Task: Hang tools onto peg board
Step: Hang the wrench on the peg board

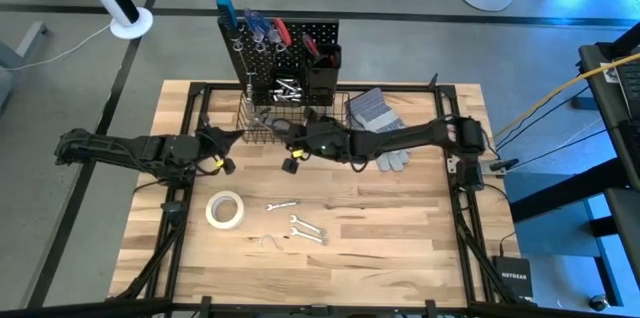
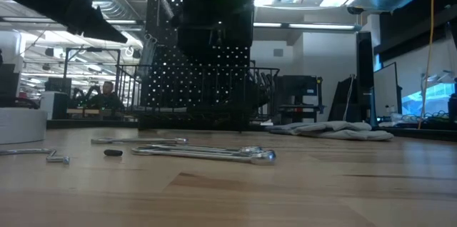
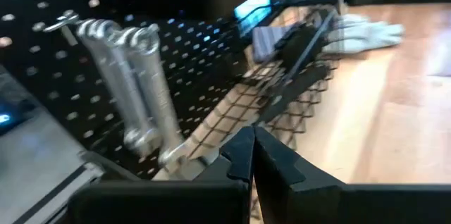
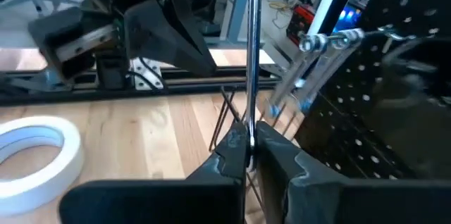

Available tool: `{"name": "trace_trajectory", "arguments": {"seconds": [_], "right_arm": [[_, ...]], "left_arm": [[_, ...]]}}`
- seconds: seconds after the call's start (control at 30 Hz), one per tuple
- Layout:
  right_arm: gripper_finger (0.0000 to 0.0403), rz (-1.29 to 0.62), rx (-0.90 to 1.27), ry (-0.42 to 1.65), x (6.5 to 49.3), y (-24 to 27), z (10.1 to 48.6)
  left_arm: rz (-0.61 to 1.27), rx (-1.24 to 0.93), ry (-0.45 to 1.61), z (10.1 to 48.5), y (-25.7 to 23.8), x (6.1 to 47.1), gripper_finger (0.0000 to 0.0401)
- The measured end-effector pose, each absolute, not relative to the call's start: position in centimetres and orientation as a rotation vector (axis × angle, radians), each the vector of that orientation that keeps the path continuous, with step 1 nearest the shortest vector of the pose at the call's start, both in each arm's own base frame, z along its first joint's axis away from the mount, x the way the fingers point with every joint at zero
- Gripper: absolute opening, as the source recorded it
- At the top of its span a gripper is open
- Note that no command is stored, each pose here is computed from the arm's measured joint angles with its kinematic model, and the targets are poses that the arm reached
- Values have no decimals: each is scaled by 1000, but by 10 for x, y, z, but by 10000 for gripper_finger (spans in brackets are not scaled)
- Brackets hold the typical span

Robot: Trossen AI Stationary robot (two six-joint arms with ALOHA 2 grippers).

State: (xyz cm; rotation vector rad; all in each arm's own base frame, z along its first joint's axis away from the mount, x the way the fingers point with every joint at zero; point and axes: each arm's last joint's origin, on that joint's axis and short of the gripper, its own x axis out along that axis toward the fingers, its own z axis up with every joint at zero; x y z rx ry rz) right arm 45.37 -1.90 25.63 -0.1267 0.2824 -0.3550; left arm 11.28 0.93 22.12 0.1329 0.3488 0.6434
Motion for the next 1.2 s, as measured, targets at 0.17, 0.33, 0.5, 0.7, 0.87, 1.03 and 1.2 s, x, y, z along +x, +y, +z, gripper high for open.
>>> {"name": "trace_trajectory", "arguments": {"seconds": [0.17, 0.33, 0.5, 0.7, 0.87, 1.03, 1.2], "right_arm": [[16, -353, -129, 290, 481, -36, 245], [16, -372, -122, 348, 502, -47, 246], [21, -391, -81, 377, 506, -55, 242], [16, -389, -74, 394, 504, -58, 237], [18, -404, -58, 413, 503, -61, 234], [16, -421, -31, 423, 504, -65, 228], [17, -451, 3, 412, 504, -67, 228]], "left_arm": [[662, 141, 374, 218, 9, 116, 0], [666, 128, 400, 215, 9, 120, 0], [668, 130, 423, 212, 9, 121, 0], [671, 135, 423, 212, 9, 121, 0], [671, 134, 417, 213, 9, 121, 0], [672, 133, 417, 213, 9, 121, 0], [672, 133, 417, 213, 9, 121, 0]]}}
